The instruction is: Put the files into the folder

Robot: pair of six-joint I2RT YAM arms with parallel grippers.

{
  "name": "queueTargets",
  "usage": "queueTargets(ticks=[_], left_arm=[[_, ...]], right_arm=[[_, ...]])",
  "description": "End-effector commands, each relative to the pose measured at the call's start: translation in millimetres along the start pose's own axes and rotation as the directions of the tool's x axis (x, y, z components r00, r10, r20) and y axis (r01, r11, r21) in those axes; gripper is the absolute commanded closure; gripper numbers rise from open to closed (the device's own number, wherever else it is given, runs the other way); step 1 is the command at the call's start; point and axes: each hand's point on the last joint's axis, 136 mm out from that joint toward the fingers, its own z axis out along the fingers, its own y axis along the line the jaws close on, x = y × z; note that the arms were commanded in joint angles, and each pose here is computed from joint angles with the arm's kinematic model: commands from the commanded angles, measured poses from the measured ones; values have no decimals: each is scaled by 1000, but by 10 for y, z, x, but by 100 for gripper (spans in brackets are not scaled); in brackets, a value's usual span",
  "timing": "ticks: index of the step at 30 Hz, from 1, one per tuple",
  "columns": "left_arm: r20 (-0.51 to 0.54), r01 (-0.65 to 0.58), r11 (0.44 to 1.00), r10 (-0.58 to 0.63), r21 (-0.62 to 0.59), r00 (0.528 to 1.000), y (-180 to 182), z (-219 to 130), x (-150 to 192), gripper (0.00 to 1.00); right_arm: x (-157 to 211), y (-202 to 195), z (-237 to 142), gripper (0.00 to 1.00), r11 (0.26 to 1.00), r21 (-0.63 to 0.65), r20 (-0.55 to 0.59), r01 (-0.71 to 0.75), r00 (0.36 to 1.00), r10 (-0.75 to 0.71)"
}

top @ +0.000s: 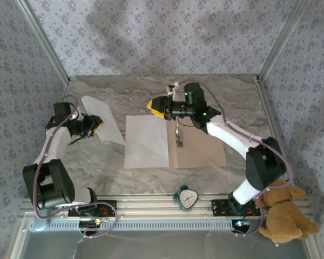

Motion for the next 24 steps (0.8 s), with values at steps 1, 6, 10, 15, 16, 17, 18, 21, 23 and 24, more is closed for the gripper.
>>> queueTargets(ticks=[1,6,10,15,16,17,18,21,23,24], left_arm=[[-30,-25,996,28,83,999,-398,-121,97,68],[-41,-97,983,104,158,994,-919,-227,244,69],[-60,-164,962,181,219,982,-1363,-319,423,69],[-67,-212,928,243,308,968,-1841,-445,633,69],[-65,-224,918,258,327,964,-1946,-476,680,69],[-66,-233,908,271,348,960,-2049,-499,733,69],[-71,-237,900,281,366,957,-2135,-512,784,69],[-85,-260,870,323,419,943,-2407,-571,972,69],[-93,-273,846,351,458,932,-2596,-622,1111,69],[-91,-281,834,365,476,927,-2686,-658,1168,69]], right_arm=[[84,280,-240,44,996,-82,-1,-43,999,43],[158,361,-499,41,985,-137,11,-105,994,108],[198,410,-714,37,979,-168,48,-118,991,127],[252,440,-978,32,975,-193,112,-111,985,135],[253,437,-1041,31,974,-200,132,-110,982,138],[252,430,-1102,30,972,-209,155,-111,977,145],[250,437,-1155,27,970,-219,176,-101,974,142],[267,461,-1279,22,964,-252,215,-88,966,145],[267,492,-1341,21,957,-277,231,-82,961,149],[263,492,-1361,20,955,-286,237,-83,959,154]])
